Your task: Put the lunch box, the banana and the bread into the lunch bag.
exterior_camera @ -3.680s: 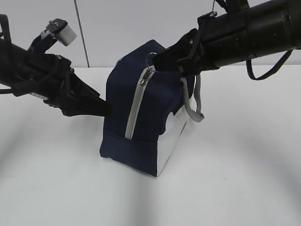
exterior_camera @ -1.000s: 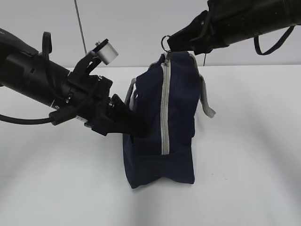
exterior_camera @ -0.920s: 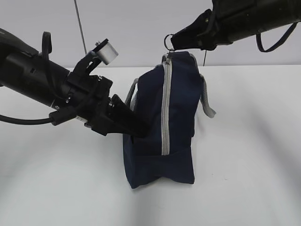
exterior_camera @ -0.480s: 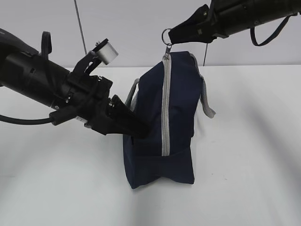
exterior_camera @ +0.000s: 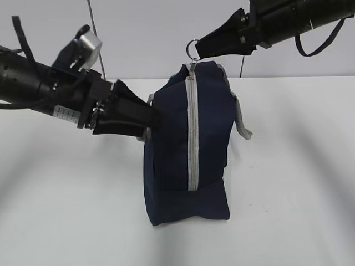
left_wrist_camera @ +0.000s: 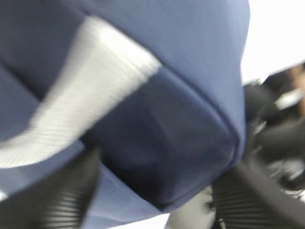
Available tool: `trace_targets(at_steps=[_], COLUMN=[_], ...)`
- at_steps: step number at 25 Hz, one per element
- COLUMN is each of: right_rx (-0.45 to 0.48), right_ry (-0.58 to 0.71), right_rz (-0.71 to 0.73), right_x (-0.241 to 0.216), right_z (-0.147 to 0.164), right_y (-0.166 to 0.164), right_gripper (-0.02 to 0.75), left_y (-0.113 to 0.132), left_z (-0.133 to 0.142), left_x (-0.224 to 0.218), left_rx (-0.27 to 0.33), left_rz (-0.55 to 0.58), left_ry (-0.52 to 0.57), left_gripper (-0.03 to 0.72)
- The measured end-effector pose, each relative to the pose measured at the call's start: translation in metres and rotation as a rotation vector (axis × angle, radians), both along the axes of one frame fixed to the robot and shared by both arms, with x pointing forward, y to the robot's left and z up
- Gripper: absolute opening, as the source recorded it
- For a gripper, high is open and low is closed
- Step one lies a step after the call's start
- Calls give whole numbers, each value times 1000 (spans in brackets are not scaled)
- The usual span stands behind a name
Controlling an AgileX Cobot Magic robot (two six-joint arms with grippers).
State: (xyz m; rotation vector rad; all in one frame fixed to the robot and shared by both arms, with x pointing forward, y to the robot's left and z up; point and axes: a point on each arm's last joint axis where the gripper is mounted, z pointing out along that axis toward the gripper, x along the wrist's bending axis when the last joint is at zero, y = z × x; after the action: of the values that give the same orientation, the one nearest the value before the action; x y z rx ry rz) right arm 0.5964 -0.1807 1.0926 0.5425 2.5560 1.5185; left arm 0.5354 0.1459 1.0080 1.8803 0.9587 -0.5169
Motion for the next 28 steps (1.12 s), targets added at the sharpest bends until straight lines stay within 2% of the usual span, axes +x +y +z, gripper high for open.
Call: trace_targets(at_steps=[3,6,13,22,25,26,28], right_rx=[-10,-17,-24,-25,-25,-26,-27], right_ry=[0,0,-1,6,9,9,12], right_rz=[6,7,9,9,9,9,15], right_x=[0,-1,-1,1,2,2,1], right_z=[-1,-1,-2,-5,-6,-6,-6], right_y=[0,-1,-1,-1,-1,-1,0], right_gripper=[-16,-16,-16,-16,-16,-16,-16], left_y=[10,11,6,-12,-13,-13,-13], left_z=[9,13,9,2,1,1,2], left_x=[5,9,13,12,12,12,13], left_rx=[-115,-167,-144,-101,-95,-95,-104], left_rz=[82,176,289,317,326,329,333], left_ry=[121,236,314,302,297,298,302], left_gripper=[569,554,496,454,362,312,162])
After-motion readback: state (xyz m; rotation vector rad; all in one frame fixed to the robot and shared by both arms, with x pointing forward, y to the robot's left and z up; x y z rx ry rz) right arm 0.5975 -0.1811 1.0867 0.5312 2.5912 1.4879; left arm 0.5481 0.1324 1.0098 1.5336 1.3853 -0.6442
